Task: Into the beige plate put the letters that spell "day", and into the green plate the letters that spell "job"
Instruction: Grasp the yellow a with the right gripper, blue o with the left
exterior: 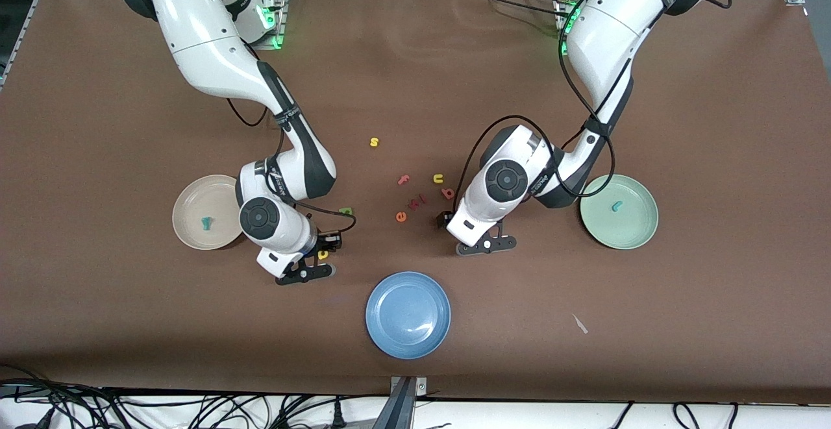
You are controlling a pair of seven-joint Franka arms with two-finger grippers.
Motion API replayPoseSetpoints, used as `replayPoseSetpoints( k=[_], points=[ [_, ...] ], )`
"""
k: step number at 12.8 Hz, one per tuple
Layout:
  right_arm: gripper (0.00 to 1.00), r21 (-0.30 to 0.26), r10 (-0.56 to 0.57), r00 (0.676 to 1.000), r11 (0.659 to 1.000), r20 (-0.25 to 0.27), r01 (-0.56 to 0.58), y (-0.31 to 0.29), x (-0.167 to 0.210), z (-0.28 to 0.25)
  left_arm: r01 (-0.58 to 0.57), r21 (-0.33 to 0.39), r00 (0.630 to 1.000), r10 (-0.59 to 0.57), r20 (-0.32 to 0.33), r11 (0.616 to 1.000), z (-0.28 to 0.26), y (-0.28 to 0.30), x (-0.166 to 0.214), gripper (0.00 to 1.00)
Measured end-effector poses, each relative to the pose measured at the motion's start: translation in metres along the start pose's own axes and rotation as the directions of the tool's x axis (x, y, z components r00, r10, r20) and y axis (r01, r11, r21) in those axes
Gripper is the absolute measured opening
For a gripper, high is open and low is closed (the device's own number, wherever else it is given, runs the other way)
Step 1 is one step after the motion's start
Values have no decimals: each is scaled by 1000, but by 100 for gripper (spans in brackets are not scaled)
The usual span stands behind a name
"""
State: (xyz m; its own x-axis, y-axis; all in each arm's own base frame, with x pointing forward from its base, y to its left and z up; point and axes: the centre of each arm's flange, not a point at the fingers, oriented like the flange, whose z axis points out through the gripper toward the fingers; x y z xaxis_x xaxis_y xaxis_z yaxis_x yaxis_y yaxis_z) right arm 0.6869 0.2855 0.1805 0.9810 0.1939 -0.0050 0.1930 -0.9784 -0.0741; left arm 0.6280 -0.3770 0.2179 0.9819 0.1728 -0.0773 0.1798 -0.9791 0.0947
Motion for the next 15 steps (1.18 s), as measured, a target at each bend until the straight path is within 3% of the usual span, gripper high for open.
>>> replayPoseSetpoints(
  k=[2,8,10,12,15],
  points=[
    [28,-1,1,1000,1000,-3,-1,1,1,-1,19,6,1000,-19,-7,1000,-1,-13,11,100],
    [27,-1,1,1000,1000,-4,-1,1,1,-2,-18,-21,1000,18,-22,1000,28,9,-5,97],
    [27,0,2,1000,1000,-4,-2,1,1,-2,-40,-10,999,39,-37,999,37,11,-7,90],
    [27,-1,1,1000,1000,10,-1,0,1,-2,-76,25,995,77,-65,997,40,9,-6,73],
    [27,-7,3,999,1000,46,-3,2,2,-12,-83,34,995,85,-60,996,47,10,-8,68]
  ],
)
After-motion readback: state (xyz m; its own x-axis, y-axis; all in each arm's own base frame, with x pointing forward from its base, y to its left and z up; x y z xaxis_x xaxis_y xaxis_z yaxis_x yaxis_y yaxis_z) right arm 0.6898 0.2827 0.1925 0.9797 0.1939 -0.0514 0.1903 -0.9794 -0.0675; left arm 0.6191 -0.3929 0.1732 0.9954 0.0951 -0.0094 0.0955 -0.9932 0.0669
